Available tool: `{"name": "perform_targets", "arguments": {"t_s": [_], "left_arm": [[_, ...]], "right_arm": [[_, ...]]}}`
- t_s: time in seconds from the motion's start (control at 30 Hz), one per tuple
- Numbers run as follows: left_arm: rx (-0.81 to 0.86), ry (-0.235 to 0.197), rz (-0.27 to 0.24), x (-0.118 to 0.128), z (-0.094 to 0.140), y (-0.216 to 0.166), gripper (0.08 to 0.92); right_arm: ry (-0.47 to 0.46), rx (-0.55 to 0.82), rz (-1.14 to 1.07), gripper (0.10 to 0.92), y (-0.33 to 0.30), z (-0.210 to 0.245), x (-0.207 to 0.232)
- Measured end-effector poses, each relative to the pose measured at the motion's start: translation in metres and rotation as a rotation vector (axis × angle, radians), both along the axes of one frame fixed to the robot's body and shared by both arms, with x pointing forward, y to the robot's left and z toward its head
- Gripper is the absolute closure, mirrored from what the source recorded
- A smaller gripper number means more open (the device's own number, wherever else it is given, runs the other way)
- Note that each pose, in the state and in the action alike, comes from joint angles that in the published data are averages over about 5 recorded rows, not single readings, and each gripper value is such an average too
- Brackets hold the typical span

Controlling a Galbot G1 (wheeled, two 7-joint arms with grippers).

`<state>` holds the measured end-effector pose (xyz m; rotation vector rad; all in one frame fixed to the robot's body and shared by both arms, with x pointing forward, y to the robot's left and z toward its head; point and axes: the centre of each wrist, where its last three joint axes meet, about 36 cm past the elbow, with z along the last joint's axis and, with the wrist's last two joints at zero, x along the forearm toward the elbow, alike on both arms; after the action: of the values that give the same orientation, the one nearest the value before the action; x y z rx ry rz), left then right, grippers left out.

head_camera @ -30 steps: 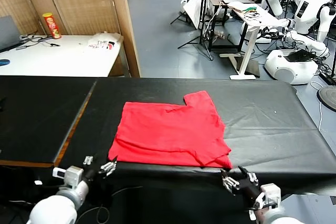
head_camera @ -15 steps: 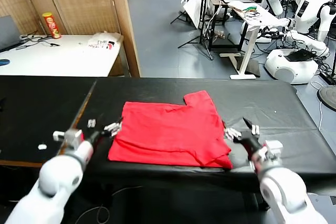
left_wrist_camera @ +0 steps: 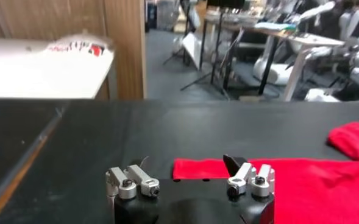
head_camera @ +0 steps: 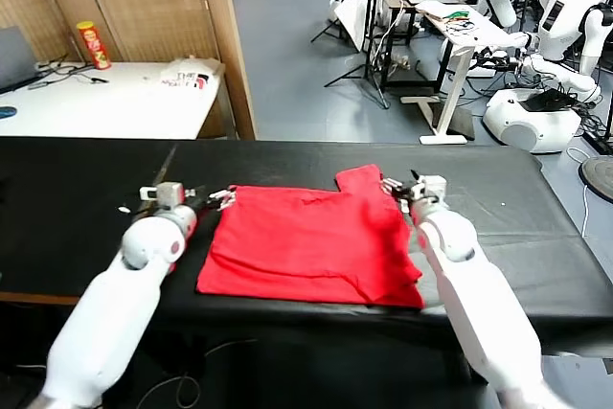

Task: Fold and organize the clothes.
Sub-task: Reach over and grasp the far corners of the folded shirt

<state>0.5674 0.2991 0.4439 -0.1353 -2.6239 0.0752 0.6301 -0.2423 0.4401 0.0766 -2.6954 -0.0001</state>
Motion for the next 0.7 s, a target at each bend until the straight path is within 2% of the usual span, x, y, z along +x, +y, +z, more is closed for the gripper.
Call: {"name": "perform_targets", "arguments": {"t_s": [0.23,0.53,0.6,0.7], "left_arm": [[-0.012,0.07,0.014,0.028,-0.018,-0.004,0.201],[-0.043,0.07,0.038,0.047,-0.025,-0.005,0.202],[-0.045,0.071,0.034,0.047,-0.026,-0.005,0.207],[-0.047,0.066,0.017,0.046,-0.026,-0.007,0.272]], "right_arm": [[0.054,0.012,0.008,0.224,0.002,-0.008,0.012],[0.082,0.03,0.019,0.233,0.002,-0.017,0.014],[0.086,0.035,0.024,0.282,0.002,-0.019,0.014],[0.089,0.042,0.029,0.43,0.003,-0.02,0.014]]}}
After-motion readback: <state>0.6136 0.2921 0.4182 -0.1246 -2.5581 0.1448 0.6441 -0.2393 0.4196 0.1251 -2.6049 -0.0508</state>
